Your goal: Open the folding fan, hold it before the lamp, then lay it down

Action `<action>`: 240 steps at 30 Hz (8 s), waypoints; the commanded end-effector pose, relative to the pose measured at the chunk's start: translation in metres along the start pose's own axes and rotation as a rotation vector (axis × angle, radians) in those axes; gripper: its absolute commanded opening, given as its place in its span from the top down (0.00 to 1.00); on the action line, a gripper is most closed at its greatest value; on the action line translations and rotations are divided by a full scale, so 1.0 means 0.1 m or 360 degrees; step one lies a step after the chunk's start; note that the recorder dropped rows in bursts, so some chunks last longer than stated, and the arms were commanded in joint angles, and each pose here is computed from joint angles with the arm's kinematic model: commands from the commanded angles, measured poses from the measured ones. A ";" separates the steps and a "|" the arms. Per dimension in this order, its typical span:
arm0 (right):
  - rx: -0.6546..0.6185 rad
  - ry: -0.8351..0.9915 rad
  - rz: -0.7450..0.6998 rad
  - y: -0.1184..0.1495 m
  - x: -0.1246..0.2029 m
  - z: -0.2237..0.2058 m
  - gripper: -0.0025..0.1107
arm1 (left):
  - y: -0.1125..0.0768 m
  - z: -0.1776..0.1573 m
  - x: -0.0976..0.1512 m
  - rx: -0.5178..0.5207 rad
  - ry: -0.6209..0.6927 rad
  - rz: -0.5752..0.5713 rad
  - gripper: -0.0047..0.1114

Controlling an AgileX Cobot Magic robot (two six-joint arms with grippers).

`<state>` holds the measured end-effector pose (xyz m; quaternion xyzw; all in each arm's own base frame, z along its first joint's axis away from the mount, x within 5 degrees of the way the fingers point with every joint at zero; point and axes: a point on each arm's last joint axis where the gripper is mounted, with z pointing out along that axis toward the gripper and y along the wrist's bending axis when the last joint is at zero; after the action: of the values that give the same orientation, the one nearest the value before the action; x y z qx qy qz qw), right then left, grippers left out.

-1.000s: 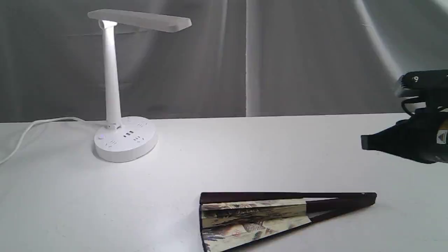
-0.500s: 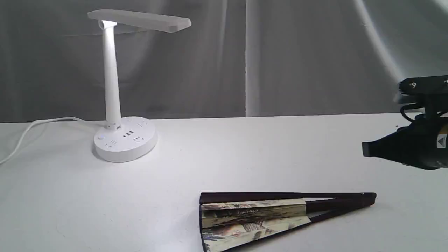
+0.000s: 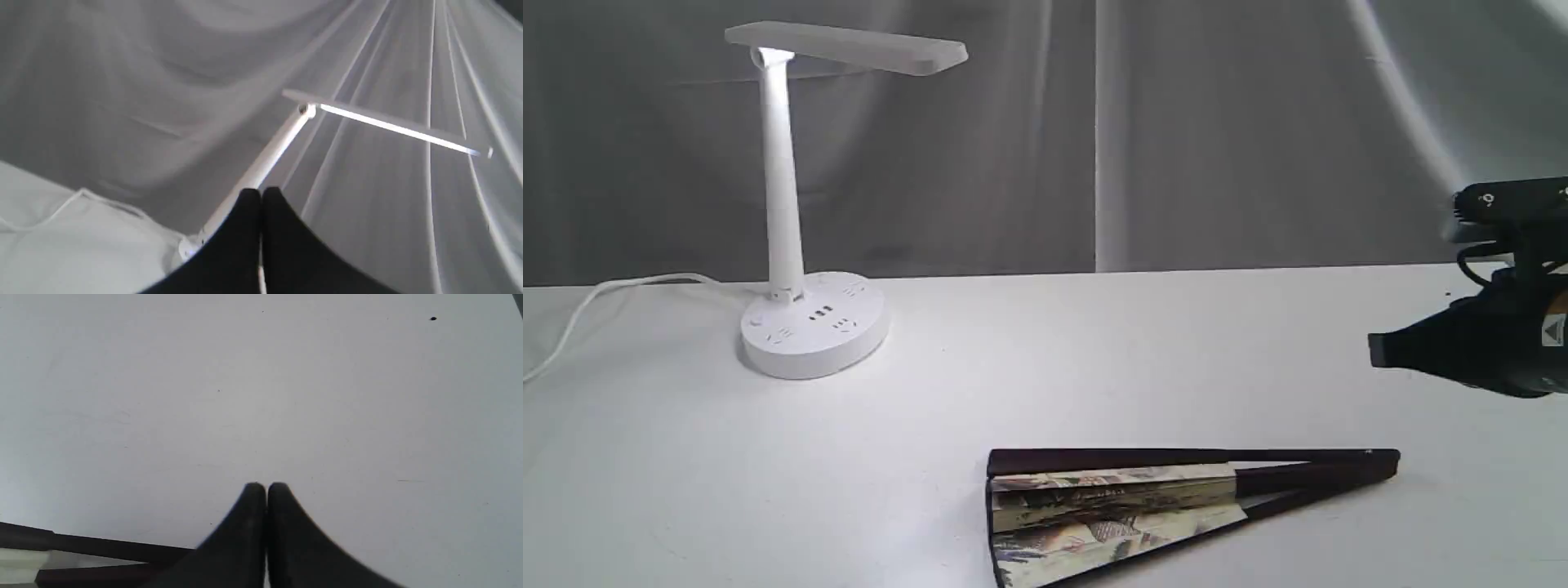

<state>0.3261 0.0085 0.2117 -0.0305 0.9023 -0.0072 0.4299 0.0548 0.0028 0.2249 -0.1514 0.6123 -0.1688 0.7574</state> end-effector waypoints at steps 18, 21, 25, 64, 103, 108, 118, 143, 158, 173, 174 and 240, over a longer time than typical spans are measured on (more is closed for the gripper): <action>-0.0008 -0.0035 -0.0026 0.01 -0.04 -0.01 0.98 | -0.25 0.92 -0.31 -0.0014 0.0283 0.0274 0.94; -0.0008 -0.0038 -0.0064 0.01 -0.04 -0.01 0.98 | -0.32 1.29 -0.14 0.0175 0.0402 0.0426 0.94; -0.0008 -0.0041 -0.0086 0.01 -0.04 -0.01 0.98 | -0.37 1.68 0.19 0.0488 0.0473 0.0512 0.94; -0.0594 0.0527 -0.0784 1.28 -0.12 0.77 0.98 | -0.31 2.67 1.26 0.0048 0.1447 0.0586 0.96; -0.0478 0.0632 -0.0913 1.28 0.28 1.23 0.36 | -0.30 2.66 1.26 0.0023 0.1477 0.0597 0.96; -0.0470 0.0665 -0.0992 1.27 0.35 1.29 0.39 | -0.29 2.66 1.26 0.0021 0.1479 0.0598 0.96; -0.0473 0.0689 -0.0993 1.27 0.36 1.28 0.78 | -0.29 2.66 1.26 0.0021 0.1479 0.0598 0.96; -0.0522 0.0815 -0.0566 1.36 0.00 1.11 0.95 | -0.30 2.67 1.26 0.0036 0.1466 0.0600 0.96; -0.0350 0.0686 -0.0432 0.84 -0.26 1.06 0.95 | -0.70 2.50 1.45 0.0387 0.1563 0.0949 0.96; -0.0276 0.0908 -0.0380 0.48 -0.02 1.27 0.95 | -1.20 2.17 2.10 0.0746 0.1767 0.1086 0.96; -0.0283 0.0921 -0.0394 0.48 -0.01 1.26 0.95 | -1.19 2.16 2.14 0.0744 0.1792 0.1095 0.96; -0.0409 0.1856 -0.0235 1.29 0.42 0.75 0.95 | -1.31 2.24 2.14 0.0104 0.2290 0.0629 0.96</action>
<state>0.3572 0.1253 0.1264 -0.1255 0.9810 0.0485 -0.1399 0.3052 -0.2009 0.1380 0.1306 0.9700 -0.0988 0.1798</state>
